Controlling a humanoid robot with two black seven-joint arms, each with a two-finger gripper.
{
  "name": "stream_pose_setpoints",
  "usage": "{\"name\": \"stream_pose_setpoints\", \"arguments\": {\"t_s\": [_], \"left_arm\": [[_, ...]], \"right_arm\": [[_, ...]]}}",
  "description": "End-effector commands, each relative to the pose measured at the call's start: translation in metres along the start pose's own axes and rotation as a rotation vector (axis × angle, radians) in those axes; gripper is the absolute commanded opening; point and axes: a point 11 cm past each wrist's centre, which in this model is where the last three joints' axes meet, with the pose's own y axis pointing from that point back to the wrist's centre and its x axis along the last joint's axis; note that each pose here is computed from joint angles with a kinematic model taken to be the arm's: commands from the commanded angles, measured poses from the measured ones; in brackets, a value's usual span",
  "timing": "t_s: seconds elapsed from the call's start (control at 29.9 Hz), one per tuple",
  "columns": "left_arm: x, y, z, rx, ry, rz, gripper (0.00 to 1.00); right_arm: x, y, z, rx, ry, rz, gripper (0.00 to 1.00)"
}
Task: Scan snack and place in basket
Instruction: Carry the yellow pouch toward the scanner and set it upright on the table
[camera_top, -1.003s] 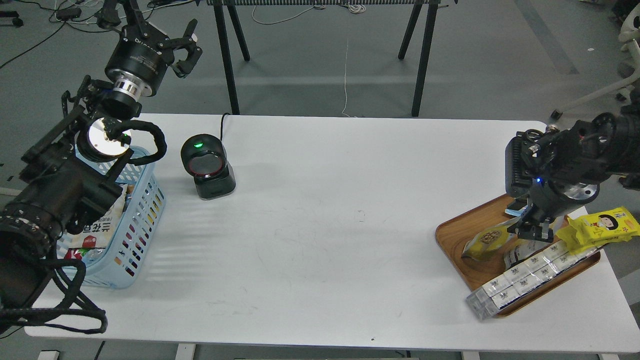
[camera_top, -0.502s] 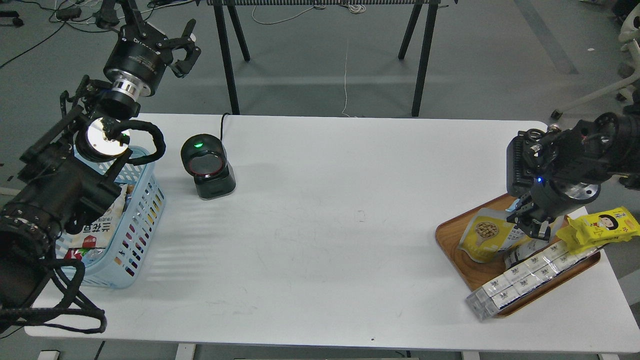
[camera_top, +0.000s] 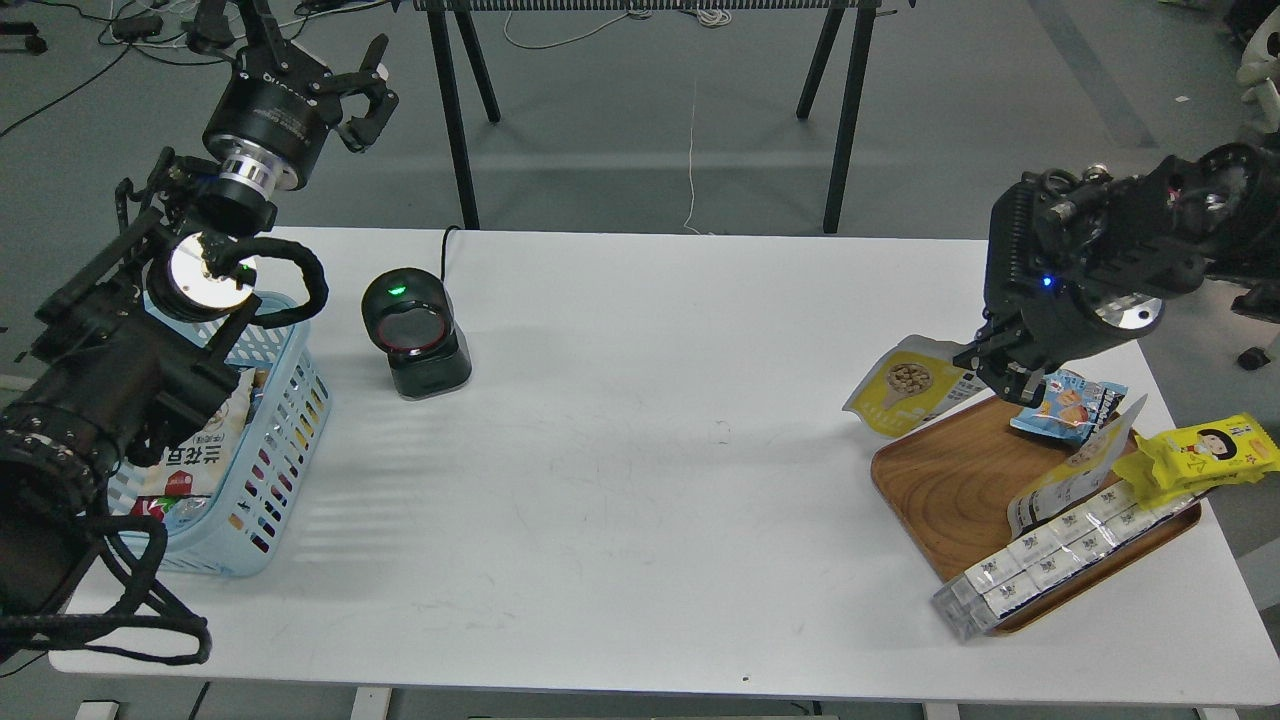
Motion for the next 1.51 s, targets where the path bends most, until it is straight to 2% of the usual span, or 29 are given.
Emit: {"name": "stream_pose_setpoints", "arguments": {"t_s": [0.0, 0.47, 0.64, 1.14, 1.47], "left_arm": [[0.0, 0.0, 0.0, 0.0, 0.0, -0.001, 1.0], [-0.001, 0.0, -0.003, 0.003, 0.004, -0.001, 1.0], [-0.001, 0.0, -0.005, 0.001, 0.01, -0.001, 1.0], [0.001, 0.001, -0.004, 0.002, 0.007, 0.003, 1.0], [0.0, 0.001, -0.006, 0.005, 0.007, 0.003, 1.0]], "right_arm": [[0.028, 0.003, 0.003, -0.011, 0.018, 0.071, 0.0], [0.119, -0.013, -0.021, 0.094, 0.033, 0.225, 0.0], [0.141, -0.04, -0.045, 0.165, 0.07, 0.22, 0.0], [0.152, -0.083, -0.065, 0.214, 0.079, 0.201, 0.0], [0.162, -0.097, -0.069, 0.211, 0.085, 0.2, 0.0]]}}
